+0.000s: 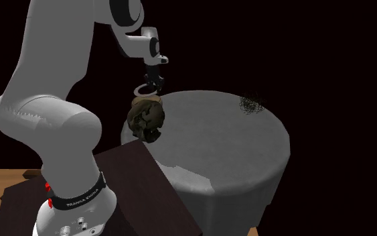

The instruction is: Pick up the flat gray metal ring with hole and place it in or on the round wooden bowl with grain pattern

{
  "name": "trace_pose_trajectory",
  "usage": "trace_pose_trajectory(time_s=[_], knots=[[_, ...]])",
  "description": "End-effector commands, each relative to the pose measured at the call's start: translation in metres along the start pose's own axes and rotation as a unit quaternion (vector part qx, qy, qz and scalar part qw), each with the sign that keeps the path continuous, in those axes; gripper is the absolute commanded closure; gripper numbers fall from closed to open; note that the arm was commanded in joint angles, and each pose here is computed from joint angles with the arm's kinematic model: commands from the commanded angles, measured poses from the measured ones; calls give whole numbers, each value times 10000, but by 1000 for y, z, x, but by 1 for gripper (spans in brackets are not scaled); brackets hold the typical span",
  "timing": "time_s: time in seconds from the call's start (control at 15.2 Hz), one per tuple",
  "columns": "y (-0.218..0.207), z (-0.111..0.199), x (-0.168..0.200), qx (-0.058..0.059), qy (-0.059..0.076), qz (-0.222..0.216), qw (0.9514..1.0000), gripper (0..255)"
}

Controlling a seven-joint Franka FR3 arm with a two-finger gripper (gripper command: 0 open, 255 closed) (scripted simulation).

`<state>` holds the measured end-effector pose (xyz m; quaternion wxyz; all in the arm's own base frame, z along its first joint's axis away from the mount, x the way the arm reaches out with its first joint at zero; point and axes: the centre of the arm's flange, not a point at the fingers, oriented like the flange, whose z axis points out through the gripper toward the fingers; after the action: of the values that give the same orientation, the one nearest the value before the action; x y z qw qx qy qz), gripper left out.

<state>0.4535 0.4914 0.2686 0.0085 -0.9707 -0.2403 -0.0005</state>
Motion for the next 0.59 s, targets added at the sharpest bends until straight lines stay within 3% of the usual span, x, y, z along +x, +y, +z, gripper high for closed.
trace_pose_trajectory(time_s=[0.0,0.53], knots=[[-17,5,-3,-3,0,8,10000,255],[-17,47,-3,-3,0,8,10000,255]])
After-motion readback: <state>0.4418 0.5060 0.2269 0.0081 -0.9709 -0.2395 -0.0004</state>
